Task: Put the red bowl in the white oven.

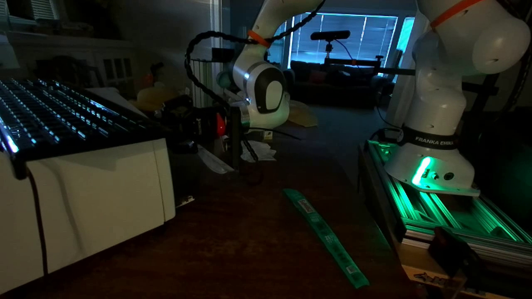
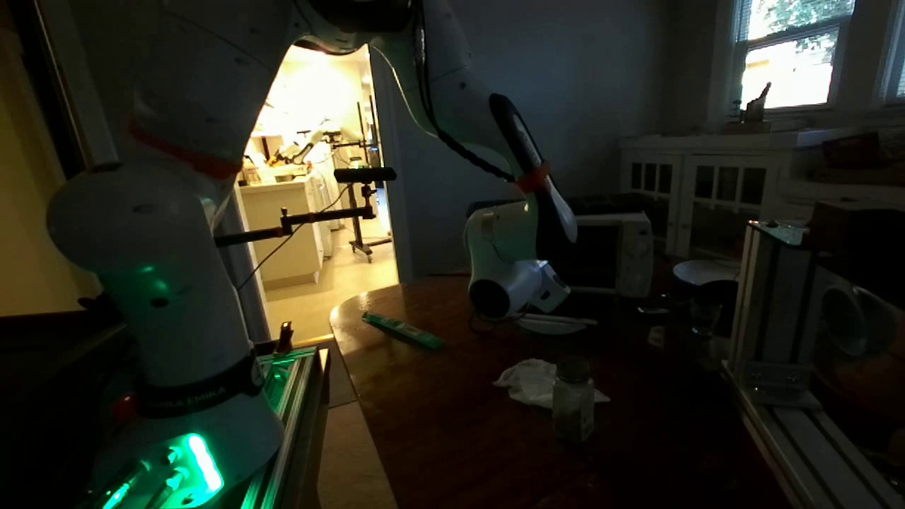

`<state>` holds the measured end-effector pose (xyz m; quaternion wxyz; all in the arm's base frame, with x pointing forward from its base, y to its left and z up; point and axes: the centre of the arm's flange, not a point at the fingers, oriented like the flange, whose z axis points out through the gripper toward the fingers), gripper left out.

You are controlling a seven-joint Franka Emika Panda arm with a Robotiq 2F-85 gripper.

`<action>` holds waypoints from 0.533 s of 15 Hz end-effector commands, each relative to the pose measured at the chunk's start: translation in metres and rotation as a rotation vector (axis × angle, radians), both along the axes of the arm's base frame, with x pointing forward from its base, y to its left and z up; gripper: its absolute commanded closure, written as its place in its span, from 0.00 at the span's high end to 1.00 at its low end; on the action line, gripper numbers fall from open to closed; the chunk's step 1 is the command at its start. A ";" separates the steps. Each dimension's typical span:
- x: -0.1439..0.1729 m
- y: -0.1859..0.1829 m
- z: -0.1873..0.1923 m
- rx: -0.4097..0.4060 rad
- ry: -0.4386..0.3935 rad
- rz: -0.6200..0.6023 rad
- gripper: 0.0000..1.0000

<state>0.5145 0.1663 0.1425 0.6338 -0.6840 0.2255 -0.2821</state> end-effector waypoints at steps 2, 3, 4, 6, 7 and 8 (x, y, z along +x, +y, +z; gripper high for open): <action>0.004 0.004 -0.003 -0.024 0.034 0.019 0.95; 0.004 0.003 -0.004 -0.026 0.035 0.018 1.00; 0.003 0.003 -0.004 -0.033 0.039 0.016 1.00; 0.000 0.000 -0.002 -0.055 0.053 0.010 1.00; -0.003 -0.003 0.000 -0.080 0.061 0.000 1.00; -0.004 -0.006 0.002 -0.105 0.069 -0.007 1.00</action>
